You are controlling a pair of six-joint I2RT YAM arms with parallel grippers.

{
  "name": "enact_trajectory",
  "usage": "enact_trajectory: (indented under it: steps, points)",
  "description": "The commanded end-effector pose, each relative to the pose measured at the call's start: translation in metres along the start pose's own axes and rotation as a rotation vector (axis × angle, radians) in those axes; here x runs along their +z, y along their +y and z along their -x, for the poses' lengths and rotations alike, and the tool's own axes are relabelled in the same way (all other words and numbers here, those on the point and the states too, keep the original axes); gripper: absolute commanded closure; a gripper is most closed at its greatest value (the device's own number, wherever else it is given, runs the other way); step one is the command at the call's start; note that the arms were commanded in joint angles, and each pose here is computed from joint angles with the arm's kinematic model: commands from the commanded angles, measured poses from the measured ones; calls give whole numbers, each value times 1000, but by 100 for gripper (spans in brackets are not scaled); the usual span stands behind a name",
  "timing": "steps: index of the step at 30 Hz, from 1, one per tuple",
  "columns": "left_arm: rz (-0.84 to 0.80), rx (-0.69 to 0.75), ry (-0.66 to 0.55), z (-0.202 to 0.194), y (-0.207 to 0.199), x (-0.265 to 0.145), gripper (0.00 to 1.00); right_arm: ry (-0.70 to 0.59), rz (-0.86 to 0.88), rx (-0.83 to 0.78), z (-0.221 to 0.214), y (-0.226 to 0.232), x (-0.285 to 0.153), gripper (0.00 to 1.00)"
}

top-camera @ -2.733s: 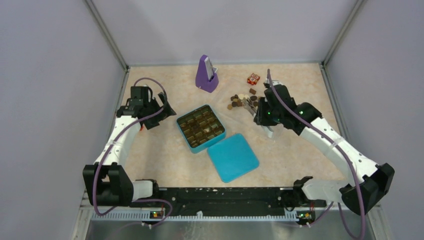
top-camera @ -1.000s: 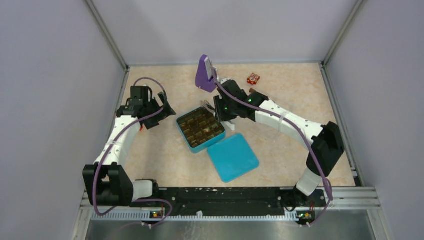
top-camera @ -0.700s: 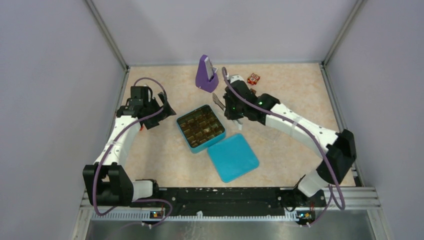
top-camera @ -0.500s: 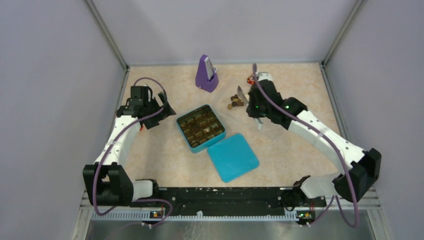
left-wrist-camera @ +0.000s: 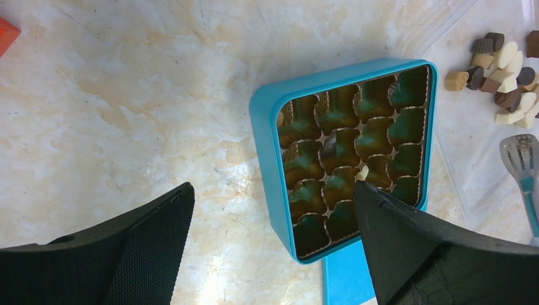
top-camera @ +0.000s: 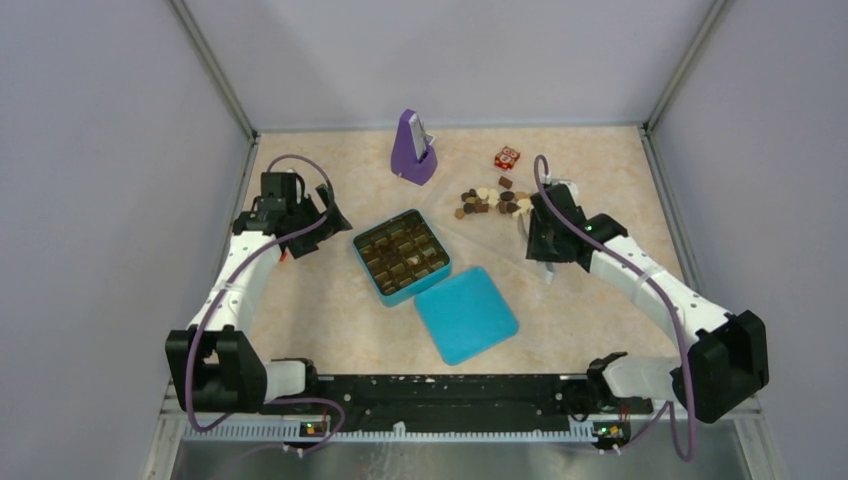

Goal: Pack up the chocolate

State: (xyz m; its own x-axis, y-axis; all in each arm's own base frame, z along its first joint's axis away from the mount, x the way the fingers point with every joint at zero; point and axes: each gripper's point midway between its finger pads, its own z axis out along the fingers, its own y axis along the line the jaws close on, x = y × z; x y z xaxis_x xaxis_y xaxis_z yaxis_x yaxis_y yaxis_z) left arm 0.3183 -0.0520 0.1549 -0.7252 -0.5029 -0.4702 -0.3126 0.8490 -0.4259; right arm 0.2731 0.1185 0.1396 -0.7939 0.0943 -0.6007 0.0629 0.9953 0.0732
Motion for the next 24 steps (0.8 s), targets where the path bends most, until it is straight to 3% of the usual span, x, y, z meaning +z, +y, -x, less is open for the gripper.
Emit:
enact_trajectory:
  steps: [1,17,24]
  points:
    - [-11,18,-42,8,-3,-11,1,-88,83,56,24,18,-3,63]
    - [-11,21,-48,9,-3,-12,1,-105,-10,84,35,18,32,58]
    - [-8,21,-42,7,-2,-10,1,-118,-45,102,33,7,23,65]
